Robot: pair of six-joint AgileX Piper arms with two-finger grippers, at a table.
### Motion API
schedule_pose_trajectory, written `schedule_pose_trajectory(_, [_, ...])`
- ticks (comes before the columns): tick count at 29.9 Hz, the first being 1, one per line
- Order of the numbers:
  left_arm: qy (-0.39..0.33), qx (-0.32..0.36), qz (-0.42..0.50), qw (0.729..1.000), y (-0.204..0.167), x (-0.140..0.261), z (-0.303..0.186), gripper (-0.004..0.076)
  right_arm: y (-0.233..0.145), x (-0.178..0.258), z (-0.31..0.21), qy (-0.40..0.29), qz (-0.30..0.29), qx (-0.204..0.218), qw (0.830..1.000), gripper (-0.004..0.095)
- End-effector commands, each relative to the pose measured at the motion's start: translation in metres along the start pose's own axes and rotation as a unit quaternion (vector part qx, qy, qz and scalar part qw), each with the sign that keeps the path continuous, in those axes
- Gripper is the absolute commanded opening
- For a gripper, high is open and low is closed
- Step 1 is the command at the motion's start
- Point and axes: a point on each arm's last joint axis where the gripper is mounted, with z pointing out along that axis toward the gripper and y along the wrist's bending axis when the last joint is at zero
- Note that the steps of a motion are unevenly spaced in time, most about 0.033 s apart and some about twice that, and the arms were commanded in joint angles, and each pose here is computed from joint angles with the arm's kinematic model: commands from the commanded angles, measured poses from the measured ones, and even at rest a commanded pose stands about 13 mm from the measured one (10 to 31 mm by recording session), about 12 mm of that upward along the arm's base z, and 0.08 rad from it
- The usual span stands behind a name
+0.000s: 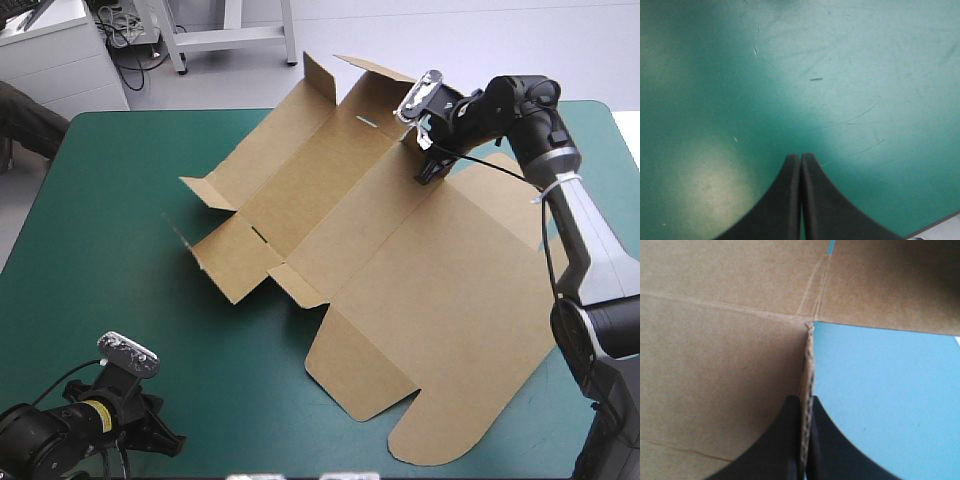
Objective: Fold the box
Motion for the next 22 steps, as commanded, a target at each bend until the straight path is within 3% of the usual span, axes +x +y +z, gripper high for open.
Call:
schedule_pose_trajectory(1, [-0.029, 0.005, -0.005, 1.000, -0.001, -0.009, -0.006, -0.0032, 0.010, -0.034, -0.034, -0.077, -0.097, 0.056, 0.991, -0.0023])
schedule_pose_trajectory(7, [-0.029, 0.005, -0.005, 1.000, -0.001, -0.009, -0.006, -0.0032, 0.037, -0.064, -0.029, -0.118, -0.202, 0.065, 0.970, -0.0023])
schedule_pose_trajectory(12, [-0.029, 0.005, -0.006, 1.000, -0.001, -0.009, -0.006, -0.0032, 0.059, -0.081, -0.023, -0.136, -0.255, 0.058, 0.955, -0.0024])
schedule_pose_trajectory(22, [-0.029, 0.005, -0.006, 1.000, -0.001, -0.009, -0.006, -0.0032, 0.087, -0.091, 0.009, -0.130, -0.286, 0.011, 0.949, -0.0023])
